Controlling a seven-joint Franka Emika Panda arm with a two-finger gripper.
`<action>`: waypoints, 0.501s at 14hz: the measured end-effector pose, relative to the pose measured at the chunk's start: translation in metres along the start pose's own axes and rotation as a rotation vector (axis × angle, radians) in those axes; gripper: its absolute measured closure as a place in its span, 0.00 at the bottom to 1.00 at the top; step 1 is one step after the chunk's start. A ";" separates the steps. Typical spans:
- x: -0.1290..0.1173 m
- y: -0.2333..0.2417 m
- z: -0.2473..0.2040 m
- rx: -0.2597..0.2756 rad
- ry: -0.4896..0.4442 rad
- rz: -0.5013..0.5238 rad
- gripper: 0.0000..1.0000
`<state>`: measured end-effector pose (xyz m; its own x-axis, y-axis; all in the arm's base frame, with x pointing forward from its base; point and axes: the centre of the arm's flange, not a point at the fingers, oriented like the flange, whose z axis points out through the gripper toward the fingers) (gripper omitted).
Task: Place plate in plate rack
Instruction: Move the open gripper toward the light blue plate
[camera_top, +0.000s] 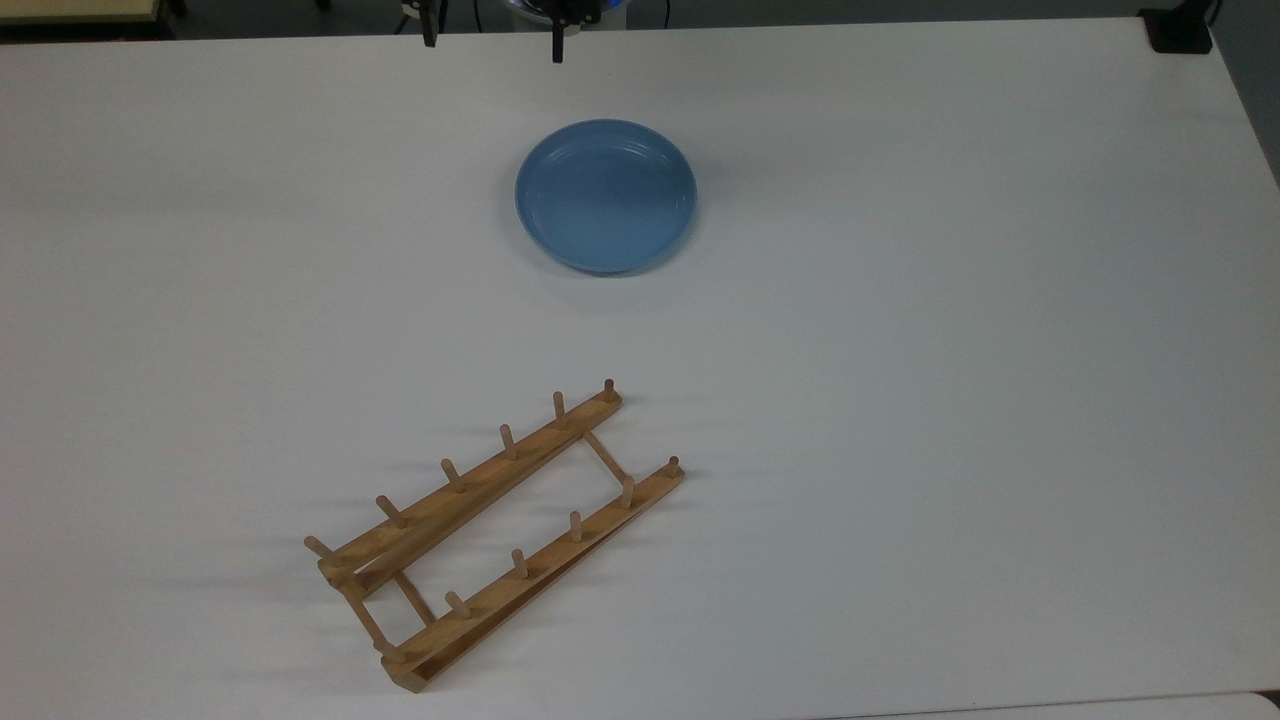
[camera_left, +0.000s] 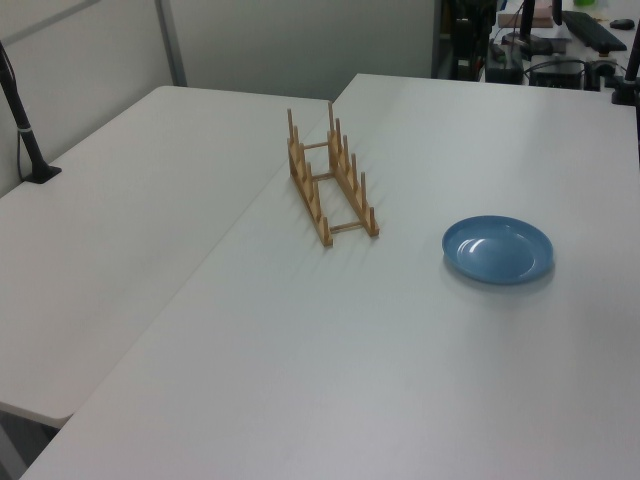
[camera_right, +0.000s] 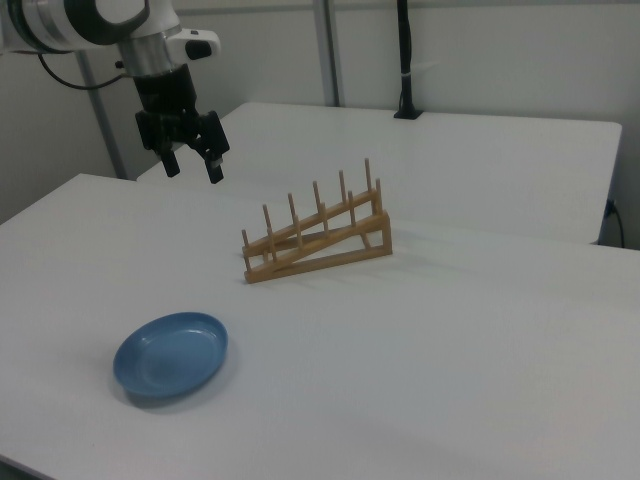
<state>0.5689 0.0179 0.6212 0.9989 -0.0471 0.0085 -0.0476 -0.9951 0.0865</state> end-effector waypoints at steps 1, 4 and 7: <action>0.000 0.001 0.001 0.000 -0.002 0.001 0.00; 0.000 0.011 0.014 -0.001 -0.029 -0.062 0.00; -0.003 0.022 0.045 0.005 -0.095 -0.194 0.00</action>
<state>0.5654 -0.0078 0.5778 0.9852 0.1376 -0.1022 0.1453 -0.9867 0.0724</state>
